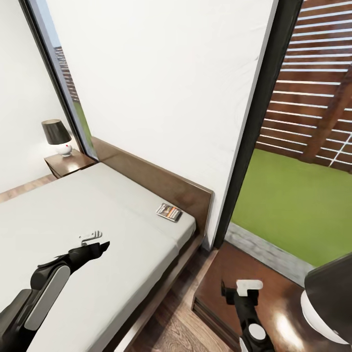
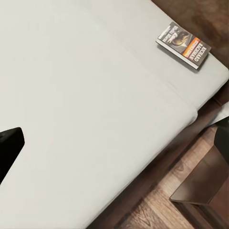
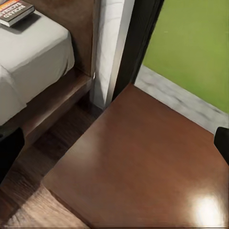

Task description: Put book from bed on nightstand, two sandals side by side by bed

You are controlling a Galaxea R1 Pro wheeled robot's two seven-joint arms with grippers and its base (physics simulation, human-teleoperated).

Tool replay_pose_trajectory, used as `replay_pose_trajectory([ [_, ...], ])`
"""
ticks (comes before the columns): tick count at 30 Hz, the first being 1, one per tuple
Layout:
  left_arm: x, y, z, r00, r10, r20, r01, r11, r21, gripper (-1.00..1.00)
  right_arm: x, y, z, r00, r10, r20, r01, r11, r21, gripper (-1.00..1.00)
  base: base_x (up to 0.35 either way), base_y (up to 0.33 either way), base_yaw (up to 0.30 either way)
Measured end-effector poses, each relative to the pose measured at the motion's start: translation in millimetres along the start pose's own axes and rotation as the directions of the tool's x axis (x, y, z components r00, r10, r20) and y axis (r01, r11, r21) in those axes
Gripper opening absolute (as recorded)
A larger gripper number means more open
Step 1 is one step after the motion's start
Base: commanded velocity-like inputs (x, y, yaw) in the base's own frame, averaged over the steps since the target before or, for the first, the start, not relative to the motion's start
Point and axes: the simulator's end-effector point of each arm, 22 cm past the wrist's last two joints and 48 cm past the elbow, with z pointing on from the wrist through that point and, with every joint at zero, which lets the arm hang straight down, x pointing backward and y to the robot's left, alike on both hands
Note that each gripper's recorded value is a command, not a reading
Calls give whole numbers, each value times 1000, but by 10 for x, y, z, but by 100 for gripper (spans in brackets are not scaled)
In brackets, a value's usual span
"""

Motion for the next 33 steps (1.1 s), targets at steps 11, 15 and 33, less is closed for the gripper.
replay_pose_trajectory([
  [11, 3, -13, 1, 1000, 0, 0, 0, 1000, 2, 100, 343, 6, -145, 999, 19, 28, -19, 1000, -4, 100, 0, 0, 0],
  [15, 7, -18, 2, 1000, 0, 0, 0, 1000, 3, 100, 366, -1, -152, 999, 24, 30, -24, 1000, -2, 100, 0, 0, 0],
  [33, 31, -63, 7, 1000, -2, -5, 2, 1000, 11, 100, 466, 3, -164, 1000, 16, 10, -16, 1000, -1, 100, 76, 40, -191],
])
